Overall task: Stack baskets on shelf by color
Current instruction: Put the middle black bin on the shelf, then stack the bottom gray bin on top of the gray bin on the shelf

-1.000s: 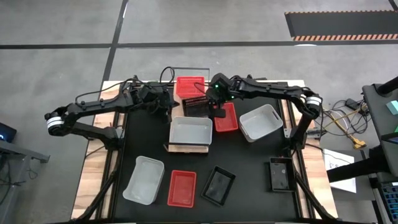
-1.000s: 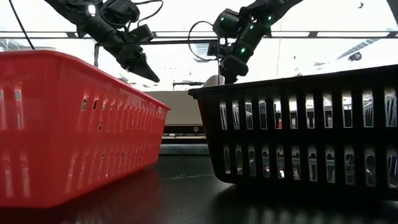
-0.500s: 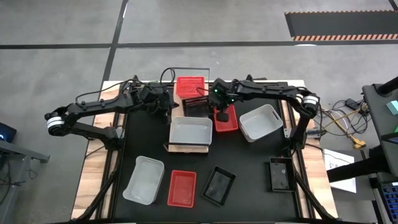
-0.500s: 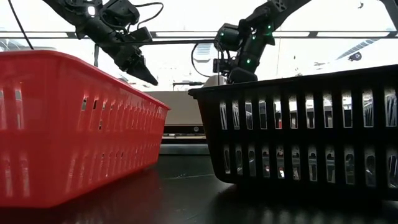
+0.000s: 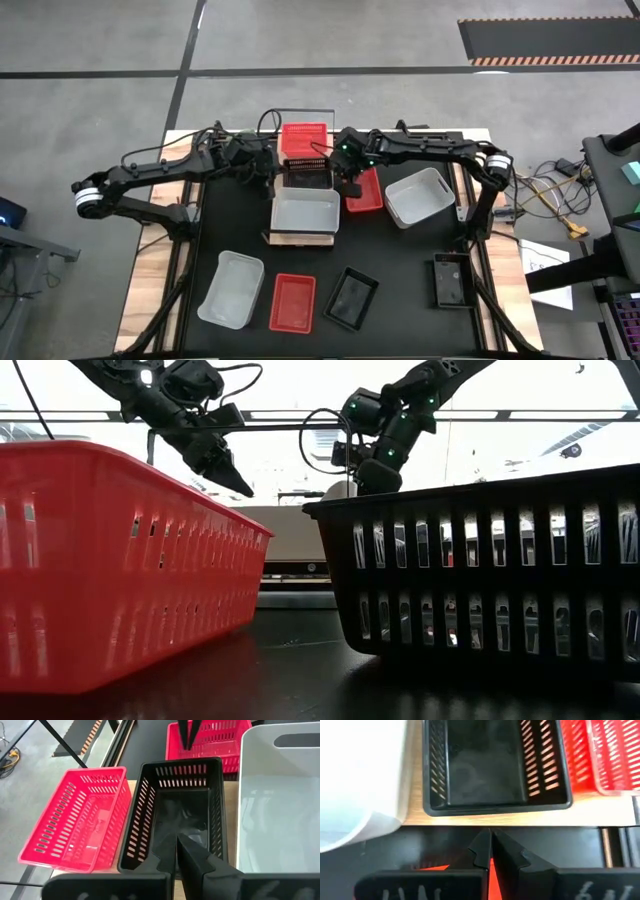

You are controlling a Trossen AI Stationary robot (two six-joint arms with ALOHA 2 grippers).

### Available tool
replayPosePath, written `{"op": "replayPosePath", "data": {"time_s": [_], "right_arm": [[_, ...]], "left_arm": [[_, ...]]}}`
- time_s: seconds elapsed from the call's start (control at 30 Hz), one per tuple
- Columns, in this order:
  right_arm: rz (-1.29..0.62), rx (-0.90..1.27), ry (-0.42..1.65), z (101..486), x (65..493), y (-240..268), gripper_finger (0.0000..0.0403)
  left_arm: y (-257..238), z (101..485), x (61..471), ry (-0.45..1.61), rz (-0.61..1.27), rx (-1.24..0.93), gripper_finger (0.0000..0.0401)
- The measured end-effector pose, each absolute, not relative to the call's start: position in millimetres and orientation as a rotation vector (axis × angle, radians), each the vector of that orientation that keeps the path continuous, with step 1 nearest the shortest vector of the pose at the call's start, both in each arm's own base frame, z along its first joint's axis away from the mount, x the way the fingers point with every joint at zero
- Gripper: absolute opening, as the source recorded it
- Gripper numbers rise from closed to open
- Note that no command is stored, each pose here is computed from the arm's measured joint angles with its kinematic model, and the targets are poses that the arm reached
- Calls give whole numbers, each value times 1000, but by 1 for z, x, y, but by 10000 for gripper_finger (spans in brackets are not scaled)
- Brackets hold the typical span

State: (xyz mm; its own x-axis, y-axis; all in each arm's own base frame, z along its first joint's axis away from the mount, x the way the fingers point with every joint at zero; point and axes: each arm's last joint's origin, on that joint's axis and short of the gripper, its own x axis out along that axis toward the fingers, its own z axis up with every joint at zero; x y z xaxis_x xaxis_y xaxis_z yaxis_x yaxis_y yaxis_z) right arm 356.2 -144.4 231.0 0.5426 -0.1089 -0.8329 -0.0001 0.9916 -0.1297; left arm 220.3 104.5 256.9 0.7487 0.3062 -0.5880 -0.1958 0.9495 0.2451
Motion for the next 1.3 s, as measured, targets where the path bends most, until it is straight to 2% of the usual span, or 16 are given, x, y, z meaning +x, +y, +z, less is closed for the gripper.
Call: {"op": "replayPosePath", "data": {"time_s": [0.23,0.5,0.8,0.93,1.07,1.3], "right_arm": [[-70,-111,986,224,359,-147,8],[-55,-139,926,221,368,-147,8],[-53,-153,914,223,368,-147,8],[-53,-158,911,235,362,-144,8],[-74,-176,917,255,349,-138,8],[-82,-215,851,290,321,-116,8]], "left_arm": [[103,252,217,731,278,141,0],[103,247,202,913,432,168,0],[104,234,203,966,426,159,0],[102,237,201,953,437,140,0],[95,256,195,918,473,49,0],[53,281,184,856,410,-65,0]]}}
